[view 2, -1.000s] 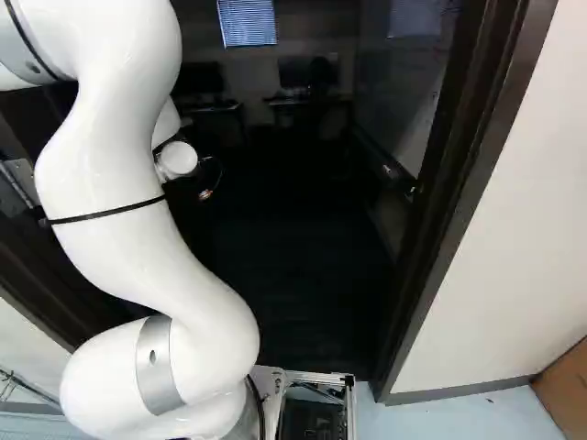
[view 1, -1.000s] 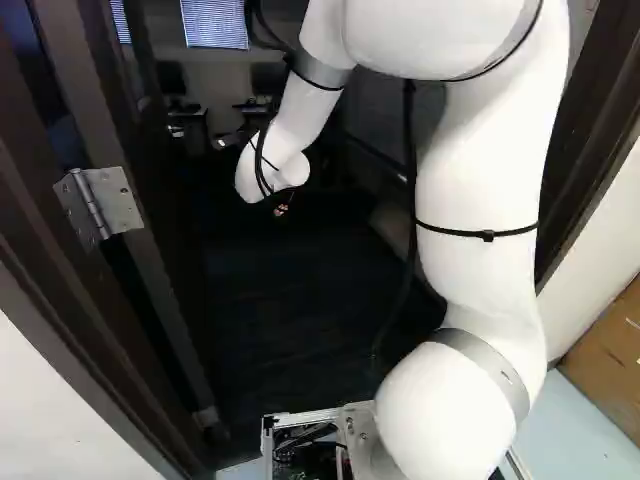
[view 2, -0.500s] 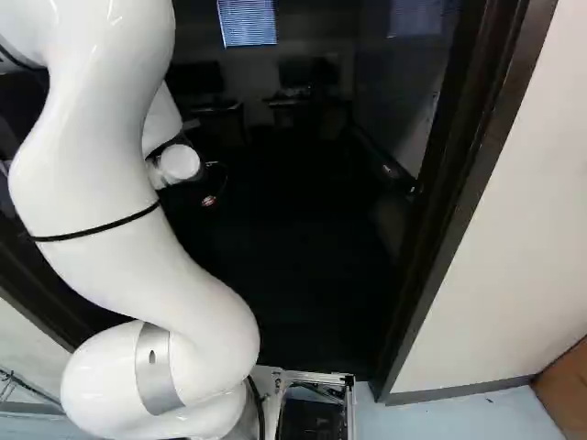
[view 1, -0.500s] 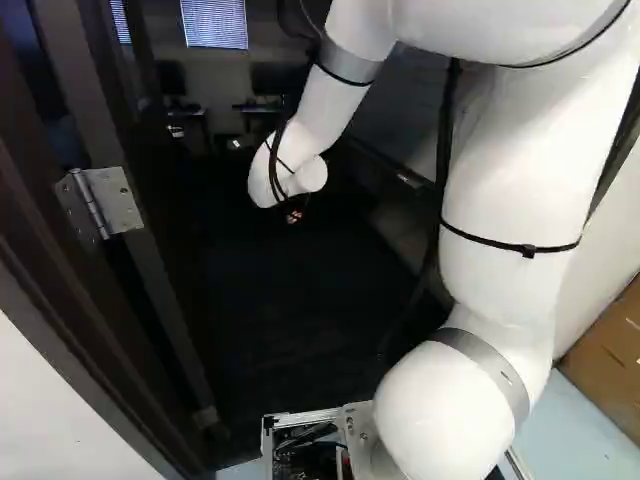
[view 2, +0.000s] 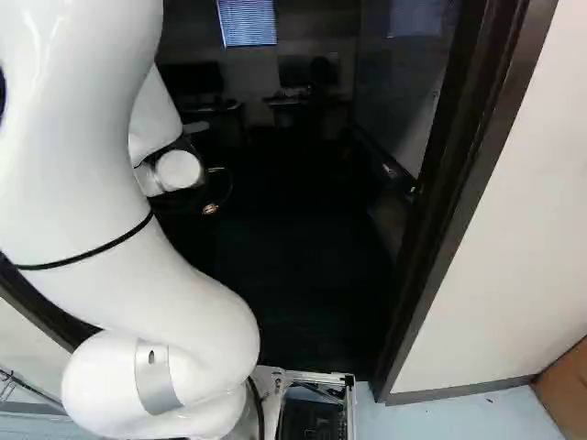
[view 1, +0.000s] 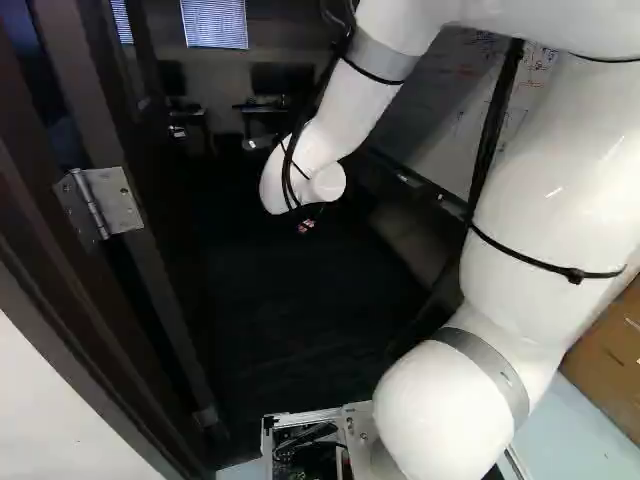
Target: Open the door and move inside
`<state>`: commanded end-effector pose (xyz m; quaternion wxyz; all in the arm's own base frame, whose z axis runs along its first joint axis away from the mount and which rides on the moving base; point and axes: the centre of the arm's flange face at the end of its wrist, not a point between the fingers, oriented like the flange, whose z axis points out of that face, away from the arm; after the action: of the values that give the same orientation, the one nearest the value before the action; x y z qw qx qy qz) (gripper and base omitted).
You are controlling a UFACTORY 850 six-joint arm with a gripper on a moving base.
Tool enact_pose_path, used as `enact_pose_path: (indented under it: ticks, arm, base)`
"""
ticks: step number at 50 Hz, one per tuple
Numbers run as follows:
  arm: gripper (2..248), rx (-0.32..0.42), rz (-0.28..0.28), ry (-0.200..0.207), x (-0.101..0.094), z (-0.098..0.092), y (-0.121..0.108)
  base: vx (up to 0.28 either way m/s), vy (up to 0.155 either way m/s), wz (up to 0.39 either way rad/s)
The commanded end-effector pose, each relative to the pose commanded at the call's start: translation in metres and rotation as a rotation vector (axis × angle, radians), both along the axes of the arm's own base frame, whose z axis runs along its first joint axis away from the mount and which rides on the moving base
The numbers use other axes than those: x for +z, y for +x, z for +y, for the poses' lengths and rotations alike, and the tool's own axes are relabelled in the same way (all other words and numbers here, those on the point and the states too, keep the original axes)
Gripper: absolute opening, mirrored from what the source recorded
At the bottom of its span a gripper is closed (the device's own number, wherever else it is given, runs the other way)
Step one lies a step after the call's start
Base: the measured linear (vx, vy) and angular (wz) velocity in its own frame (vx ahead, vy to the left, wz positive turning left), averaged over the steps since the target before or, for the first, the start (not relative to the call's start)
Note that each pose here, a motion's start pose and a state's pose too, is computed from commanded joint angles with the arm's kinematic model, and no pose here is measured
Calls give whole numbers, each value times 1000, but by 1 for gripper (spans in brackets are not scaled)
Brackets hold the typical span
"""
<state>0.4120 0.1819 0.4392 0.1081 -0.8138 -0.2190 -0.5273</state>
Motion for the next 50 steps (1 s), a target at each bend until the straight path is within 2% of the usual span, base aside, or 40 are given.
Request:
enact_pose_path:
  ticks: [19,38,50]
  arm:
    - [247,-73,-35,59,4,-25,-33]
    - [247,-139,-95,118,7,-49,-67]
    - [247,-151,-109,129,7,-55,-73]
  base:
    - [0,0,0]
    - [0,0,0]
    - [0,0,0]
